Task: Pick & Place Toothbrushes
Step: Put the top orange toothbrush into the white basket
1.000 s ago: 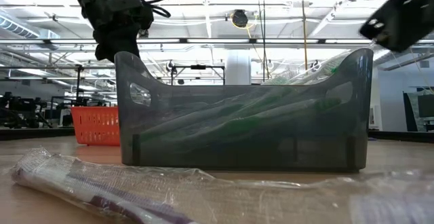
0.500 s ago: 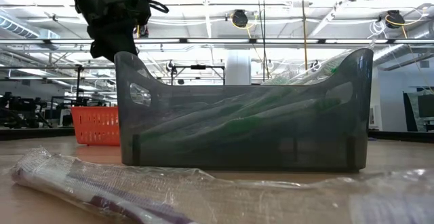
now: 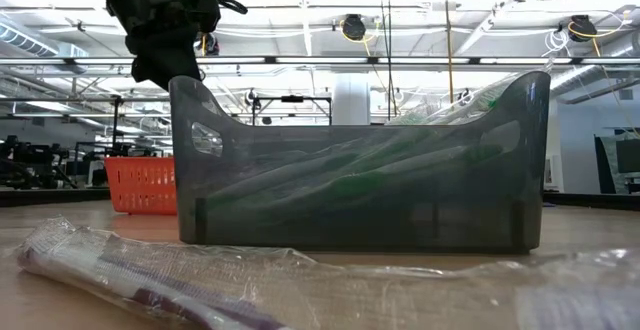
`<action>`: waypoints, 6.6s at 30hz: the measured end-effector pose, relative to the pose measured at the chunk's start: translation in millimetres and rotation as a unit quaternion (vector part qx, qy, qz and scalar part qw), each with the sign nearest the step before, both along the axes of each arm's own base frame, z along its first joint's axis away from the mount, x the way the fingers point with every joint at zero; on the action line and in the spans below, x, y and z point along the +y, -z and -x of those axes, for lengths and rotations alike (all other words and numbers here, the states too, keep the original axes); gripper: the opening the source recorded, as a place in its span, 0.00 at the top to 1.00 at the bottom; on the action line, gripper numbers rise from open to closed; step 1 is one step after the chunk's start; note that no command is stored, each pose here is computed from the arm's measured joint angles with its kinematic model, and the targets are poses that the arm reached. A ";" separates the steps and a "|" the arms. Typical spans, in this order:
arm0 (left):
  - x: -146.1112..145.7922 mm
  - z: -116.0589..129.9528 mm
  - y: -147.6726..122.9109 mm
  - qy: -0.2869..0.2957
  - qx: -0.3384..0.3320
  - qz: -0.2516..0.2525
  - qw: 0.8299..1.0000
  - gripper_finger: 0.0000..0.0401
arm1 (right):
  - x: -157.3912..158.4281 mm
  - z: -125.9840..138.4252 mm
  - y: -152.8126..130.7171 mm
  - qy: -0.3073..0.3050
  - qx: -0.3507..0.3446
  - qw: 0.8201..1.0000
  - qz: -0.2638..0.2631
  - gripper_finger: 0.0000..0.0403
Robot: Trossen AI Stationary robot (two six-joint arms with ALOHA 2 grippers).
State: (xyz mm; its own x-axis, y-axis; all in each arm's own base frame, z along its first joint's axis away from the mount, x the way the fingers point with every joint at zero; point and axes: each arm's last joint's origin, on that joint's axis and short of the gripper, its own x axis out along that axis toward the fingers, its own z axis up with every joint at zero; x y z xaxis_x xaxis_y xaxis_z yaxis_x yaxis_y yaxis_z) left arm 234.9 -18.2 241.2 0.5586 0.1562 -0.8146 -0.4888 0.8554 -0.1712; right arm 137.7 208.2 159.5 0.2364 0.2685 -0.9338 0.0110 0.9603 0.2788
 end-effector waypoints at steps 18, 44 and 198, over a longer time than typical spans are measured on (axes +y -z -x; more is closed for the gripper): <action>0.4 0.0 0.0 -0.006 -0.001 -0.005 1.000 0.68 | 1.0 13.6 16.7 -0.056 0.033 0.995 0.078 0.62; 0.0 -4.2 -3.0 -0.003 -0.027 -0.005 1.000 0.68 | -13.5 2.4 -1.8 -0.002 0.000 0.998 0.061 0.96; 65.8 -90.7 27.6 -0.018 -0.165 -0.240 0.956 0.94 | -153.1 -106.4 -90.6 0.199 -0.546 0.801 0.140 0.64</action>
State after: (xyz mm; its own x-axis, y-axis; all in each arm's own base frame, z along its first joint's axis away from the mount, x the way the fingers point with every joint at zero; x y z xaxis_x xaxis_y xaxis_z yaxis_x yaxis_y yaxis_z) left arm 325.6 47.6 213.6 0.7600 0.4924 -0.4241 -0.5071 0.8575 0.0868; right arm 244.1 55.1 250.1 0.9689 -0.2159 -0.1208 0.2288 0.9677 0.1056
